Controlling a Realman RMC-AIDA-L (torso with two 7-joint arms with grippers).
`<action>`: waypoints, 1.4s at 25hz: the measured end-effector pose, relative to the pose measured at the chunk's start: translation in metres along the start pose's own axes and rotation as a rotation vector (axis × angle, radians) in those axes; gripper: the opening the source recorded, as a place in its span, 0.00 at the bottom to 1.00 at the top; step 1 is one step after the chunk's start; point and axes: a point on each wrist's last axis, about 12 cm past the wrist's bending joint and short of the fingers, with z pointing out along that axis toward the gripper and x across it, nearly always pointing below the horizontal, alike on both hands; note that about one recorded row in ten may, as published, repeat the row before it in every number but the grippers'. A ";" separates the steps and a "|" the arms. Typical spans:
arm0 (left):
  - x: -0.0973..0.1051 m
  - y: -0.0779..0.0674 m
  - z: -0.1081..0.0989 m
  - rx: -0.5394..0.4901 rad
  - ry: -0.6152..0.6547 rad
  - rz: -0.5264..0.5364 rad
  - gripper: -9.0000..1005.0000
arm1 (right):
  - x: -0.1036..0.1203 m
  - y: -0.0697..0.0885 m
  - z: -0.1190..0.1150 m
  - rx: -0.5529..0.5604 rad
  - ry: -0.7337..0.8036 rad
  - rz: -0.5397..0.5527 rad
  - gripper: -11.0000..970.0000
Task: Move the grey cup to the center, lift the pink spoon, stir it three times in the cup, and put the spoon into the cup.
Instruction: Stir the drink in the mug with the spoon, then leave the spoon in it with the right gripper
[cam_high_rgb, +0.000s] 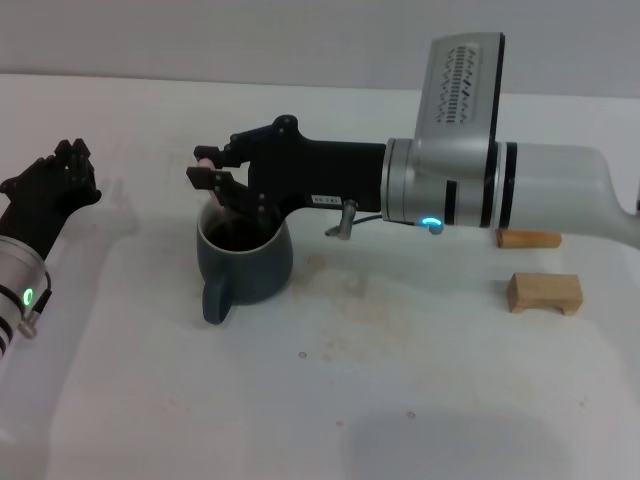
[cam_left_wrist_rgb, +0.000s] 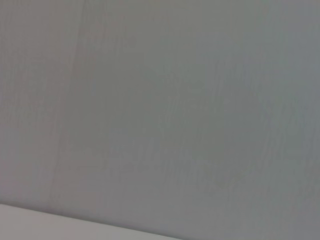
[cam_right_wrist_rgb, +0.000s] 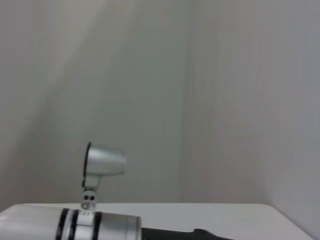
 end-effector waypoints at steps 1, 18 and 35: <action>0.000 0.000 0.001 0.001 0.000 0.001 0.14 | 0.002 0.002 -0.001 -0.009 -0.002 0.004 0.13; -0.002 -0.002 0.004 0.008 -0.003 0.005 0.14 | 0.006 -0.008 -0.013 0.057 0.008 -0.015 0.13; -0.004 -0.004 0.006 0.015 -0.010 -0.001 0.14 | -0.003 -0.008 -0.003 0.004 0.020 -0.058 0.12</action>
